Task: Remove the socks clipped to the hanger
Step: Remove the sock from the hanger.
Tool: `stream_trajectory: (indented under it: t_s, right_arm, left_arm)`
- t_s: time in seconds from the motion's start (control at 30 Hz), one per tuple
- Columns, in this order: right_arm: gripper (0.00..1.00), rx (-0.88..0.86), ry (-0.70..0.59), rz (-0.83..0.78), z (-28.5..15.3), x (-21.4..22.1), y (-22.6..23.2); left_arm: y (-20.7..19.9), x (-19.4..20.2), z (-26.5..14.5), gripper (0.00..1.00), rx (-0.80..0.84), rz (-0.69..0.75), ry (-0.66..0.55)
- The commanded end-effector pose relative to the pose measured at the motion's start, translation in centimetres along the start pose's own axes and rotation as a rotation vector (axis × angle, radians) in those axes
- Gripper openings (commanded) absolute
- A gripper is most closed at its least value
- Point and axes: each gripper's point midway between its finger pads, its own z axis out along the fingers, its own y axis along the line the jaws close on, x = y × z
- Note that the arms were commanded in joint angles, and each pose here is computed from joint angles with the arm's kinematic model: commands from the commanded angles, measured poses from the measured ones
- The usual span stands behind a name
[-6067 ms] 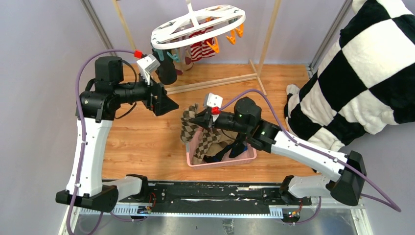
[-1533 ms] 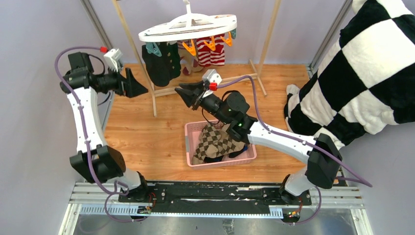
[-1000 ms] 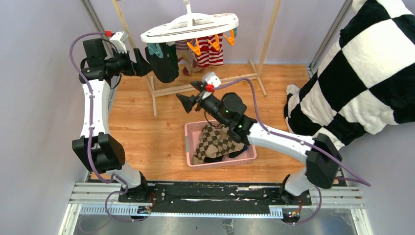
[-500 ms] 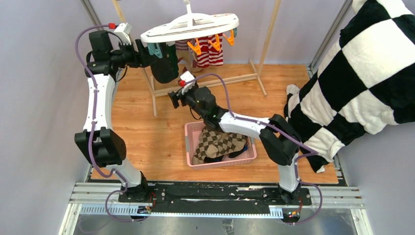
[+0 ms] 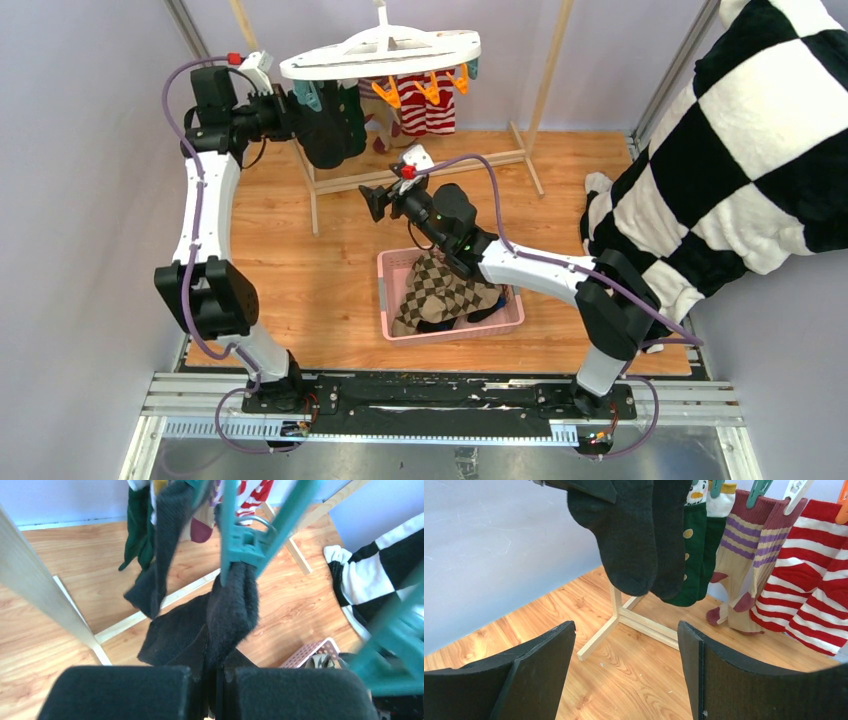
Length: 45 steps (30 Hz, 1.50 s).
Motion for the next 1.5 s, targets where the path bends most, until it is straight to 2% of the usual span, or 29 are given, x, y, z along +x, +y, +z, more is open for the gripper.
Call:
stream_trajectory:
  t_s: [0.0, 0.13, 0.23, 0.4, 0.77, 1.0, 1.1, 1.17, 1.2, 1.23, 1.33, 1.37, 1.4, 1.47]
  right_arm:
    - [0.81, -0.025, -0.050, 0.020, 0.5, -2.1, 0.4]
    - [0.84, -0.081, -0.097, 0.051, 1.6, -3.9, 2.0]
    - [0.91, -0.131, -0.145, 0.047, 2.2, -5.6, 3.8]
    - [0.98, -0.216, -0.237, -0.052, 2.2, -8.3, 7.2]
    - [0.99, -0.165, -0.269, -0.144, 2.6, -9.5, 7.8]
    - [0.97, -0.062, -0.270, -0.183, 4.2, -9.9, 6.3]
    - [0.93, 0.006, -0.277, -0.201, 4.8, -10.2, 5.3]
    - [0.87, 0.045, -0.289, -0.204, 4.8, -10.7, 4.5]
    - [0.77, 0.051, -0.294, -0.203, 4.7, -10.8, 4.3]
    - [0.66, 0.050, -0.300, -0.205, 4.6, -11.1, 4.3]
    - [0.21, 0.025, -0.306, -0.209, 4.0, -11.2, 4.5]
    - [0.09, 0.017, -0.304, -0.207, 3.7, -11.2, 4.5]
    - [0.02, 0.009, -0.300, -0.203, 3.5, -11.3, 4.5]
    - [0.00, -0.014, -0.288, -0.186, 2.8, -11.2, 4.7]
  left_arm:
    - [-2.8, -1.0, -3.6, 0.00, -0.037, 0.096, -0.047]
    - [-4.9, -0.6, -5.8, 0.00, -0.043, 0.114, -0.061]
    - [-7.2, -0.2, -6.9, 0.00, -0.015, 0.110, -0.069]
    - [-10.3, 0.1, -7.9, 0.00, 0.032, 0.076, -0.080]
    - [-14.8, 0.8, -9.0, 0.01, 0.097, 0.007, -0.088]
    - [-16.8, 1.9, -9.2, 0.09, 0.146, -0.066, -0.061]
    - [-17.0, 2.1, -9.0, 0.11, 0.152, -0.093, -0.051]
    - [-17.2, 2.0, -9.1, 0.14, 0.155, -0.105, -0.052]
    - [-17.3, 2.0, -9.2, 0.17, 0.160, -0.109, -0.053]
    - [-17.4, 1.9, -9.2, 0.22, 0.165, -0.113, -0.052]
    - [-17.9, 1.7, -9.6, 0.35, 0.178, -0.114, -0.059]
    - [-18.1, 1.6, -9.8, 0.43, 0.181, -0.110, -0.063]
    - [-18.1, 1.5, -10.0, 0.56, 0.178, -0.106, -0.071]
    - [-18.2, 1.4, -10.6, 0.87, 0.171, -0.090, -0.084]
